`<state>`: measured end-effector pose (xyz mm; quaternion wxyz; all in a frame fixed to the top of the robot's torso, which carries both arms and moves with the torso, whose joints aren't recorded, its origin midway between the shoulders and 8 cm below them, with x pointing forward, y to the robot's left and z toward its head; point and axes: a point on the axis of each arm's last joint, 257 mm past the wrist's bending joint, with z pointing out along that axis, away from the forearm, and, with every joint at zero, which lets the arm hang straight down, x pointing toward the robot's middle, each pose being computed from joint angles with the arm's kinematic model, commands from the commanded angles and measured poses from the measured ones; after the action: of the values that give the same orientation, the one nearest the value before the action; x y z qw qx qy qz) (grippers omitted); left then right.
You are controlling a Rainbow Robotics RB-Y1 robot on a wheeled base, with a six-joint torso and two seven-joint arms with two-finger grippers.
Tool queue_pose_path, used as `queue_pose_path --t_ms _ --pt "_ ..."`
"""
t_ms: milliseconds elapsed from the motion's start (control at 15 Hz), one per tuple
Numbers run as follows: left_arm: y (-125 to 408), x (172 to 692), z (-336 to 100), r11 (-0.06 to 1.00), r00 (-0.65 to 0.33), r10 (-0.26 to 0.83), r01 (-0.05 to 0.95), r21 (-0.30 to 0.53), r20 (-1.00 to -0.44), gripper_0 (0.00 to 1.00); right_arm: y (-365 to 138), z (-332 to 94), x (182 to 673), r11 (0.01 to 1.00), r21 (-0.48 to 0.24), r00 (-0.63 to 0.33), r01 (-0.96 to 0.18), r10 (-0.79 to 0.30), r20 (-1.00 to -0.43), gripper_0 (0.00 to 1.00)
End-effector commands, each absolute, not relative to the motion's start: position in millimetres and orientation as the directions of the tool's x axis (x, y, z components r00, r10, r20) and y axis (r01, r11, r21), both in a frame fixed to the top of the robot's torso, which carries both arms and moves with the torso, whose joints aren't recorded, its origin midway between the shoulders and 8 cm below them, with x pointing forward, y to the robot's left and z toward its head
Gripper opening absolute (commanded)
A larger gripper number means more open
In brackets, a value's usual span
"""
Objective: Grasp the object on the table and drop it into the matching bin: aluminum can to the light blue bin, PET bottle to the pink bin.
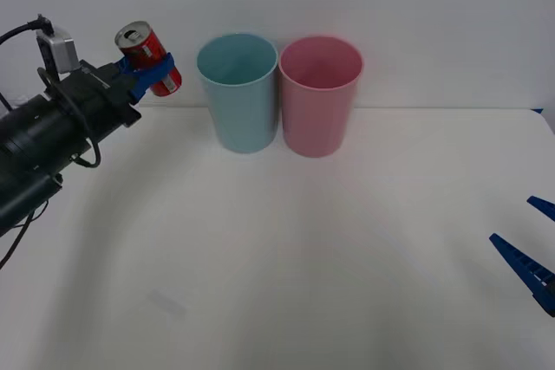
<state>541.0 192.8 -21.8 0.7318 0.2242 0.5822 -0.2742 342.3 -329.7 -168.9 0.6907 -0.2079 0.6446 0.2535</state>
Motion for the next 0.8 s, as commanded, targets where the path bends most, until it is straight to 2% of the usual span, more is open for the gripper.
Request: queue_pose_path --t_ms 67,267,800 --pt "187 550 -5 0.749 0.163 -0.150 0.662 -0.005 -0.975 0.00 -330 -169 342 0.785 0.039 0.041 -0.618 0.082 -0.996 1.00" --pt "181 568 8 0.763 0.167 -0.137 0.647 0.004 -0.976 0.00 -330 -169 342 0.785 0.039 0.041 -0.618 0.082 -0.996 1.00" --pt "141 650 7 0.787 0.130 -0.037 0.615 0.052 -0.991 0.00 -330 -169 342 0.785 0.039 0.041 -0.618 0.082 -0.996 1.00"
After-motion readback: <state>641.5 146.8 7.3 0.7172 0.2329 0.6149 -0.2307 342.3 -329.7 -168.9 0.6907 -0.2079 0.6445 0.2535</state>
